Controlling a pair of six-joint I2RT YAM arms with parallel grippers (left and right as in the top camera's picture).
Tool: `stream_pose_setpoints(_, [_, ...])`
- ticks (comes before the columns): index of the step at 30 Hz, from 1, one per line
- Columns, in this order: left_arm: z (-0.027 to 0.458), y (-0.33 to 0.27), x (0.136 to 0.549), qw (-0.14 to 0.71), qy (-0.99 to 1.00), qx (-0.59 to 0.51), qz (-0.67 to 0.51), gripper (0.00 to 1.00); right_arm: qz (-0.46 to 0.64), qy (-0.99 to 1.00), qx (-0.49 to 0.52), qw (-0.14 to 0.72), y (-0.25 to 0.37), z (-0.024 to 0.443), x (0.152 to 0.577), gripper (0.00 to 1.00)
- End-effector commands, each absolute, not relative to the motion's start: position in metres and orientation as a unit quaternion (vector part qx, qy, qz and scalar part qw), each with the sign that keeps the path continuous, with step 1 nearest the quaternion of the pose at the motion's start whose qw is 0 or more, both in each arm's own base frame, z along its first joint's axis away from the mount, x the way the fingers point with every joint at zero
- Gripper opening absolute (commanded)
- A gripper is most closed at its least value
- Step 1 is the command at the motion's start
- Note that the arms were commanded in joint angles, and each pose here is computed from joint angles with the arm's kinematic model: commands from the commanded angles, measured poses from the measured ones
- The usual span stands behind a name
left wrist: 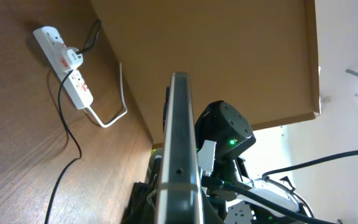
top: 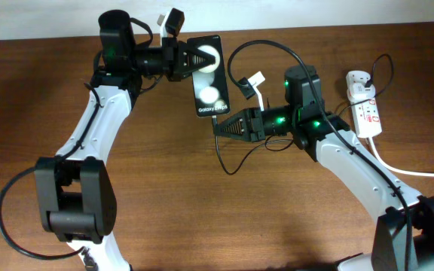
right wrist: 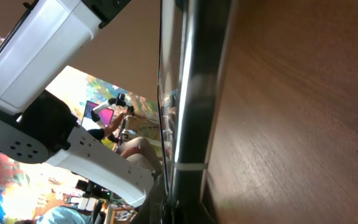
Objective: Plug charger to phone and switch on socket
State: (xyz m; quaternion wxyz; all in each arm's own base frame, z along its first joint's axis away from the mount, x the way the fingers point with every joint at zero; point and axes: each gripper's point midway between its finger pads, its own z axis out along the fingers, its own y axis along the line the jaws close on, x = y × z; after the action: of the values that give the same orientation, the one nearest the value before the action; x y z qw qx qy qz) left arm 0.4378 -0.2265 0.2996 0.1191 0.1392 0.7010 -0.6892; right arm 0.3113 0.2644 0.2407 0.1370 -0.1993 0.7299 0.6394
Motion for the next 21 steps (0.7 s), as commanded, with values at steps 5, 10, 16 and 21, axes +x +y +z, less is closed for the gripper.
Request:
stream_pose_setpoints(5, [0.308, -0.227, 0.419, 0.094, 0.683, 0.184, -0.701, 0.00, 0.622, 0.739, -0.189, 0.179, 0.254, 0.239, 0.330, 0.04])
stream_pose_setpoints(10, [0.308, -0.228, 0.419, 0.094, 0.683, 0.184, -0.701, 0.00, 0.627, 0.729, -0.193, 0.195, 0.255, 0.249, 0.336, 0.04])
stream_pose_setpoints(16, [0.308, -0.229, 0.419, 0.093, 0.682, 0.185, -0.701, 0.00, 0.626, 0.729, -0.194, 0.199, 0.255, 0.249, 0.337, 0.04])
stream_pose_setpoints(21, [0.308, -0.229, 0.419, 0.093, 0.682, 0.185, -0.701, 0.00, 0.626, 0.729, -0.194, 0.199, 0.255, 0.249, 0.337, 0.04])
